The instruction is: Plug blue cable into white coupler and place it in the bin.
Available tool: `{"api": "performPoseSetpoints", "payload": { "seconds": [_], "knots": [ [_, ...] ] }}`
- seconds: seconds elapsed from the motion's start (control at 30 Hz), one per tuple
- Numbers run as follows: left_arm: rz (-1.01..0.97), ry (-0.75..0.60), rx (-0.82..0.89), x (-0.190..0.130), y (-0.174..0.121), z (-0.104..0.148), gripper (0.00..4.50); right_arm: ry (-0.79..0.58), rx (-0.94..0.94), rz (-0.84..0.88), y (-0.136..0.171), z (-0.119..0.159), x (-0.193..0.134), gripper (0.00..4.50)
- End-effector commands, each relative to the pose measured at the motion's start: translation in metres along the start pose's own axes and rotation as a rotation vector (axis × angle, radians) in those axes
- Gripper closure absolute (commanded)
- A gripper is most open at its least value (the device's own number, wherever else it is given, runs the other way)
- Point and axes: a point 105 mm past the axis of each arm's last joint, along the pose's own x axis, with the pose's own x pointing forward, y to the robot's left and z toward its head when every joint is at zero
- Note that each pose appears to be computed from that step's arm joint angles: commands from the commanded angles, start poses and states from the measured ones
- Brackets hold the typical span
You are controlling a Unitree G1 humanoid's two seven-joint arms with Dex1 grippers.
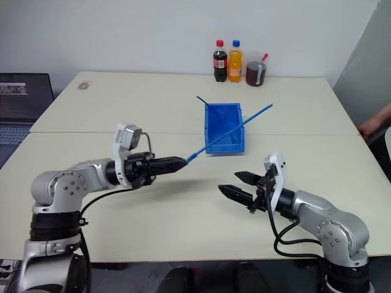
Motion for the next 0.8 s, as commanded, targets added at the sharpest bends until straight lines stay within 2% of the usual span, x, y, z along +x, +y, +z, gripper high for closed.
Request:
{"api": "performPoseSetpoints", "payload": {
  "seconds": [0.03,0.2,0.4,0.67,0.8],
  "knots": [
    [-0.030,-0.011,-0.059,0.002,-0.020,-0.008,4.28,-0.040,0.115,0.123,0.014,0.019,0.003,0.08],
    [-0.036,-0.025,-0.102,0.003,-0.025,-0.013,4.28,-0.004,0.193,0.253,0.031,0.032,0.003,0.08],
    [-0.052,-0.038,-0.117,0.010,-0.028,-0.015,4.28,0.046,0.222,0.291,0.041,0.026,0.012,0.08],
    [-0.067,-0.050,-0.143,0.014,-0.034,-0.021,4.28,0.035,0.244,0.309,0.045,0.027,0.022,0.08],
    [-0.061,-0.051,-0.147,0.014,-0.035,-0.023,4.28,0.039,0.249,0.310,0.044,0.026,0.021,0.83]
  ]
}}
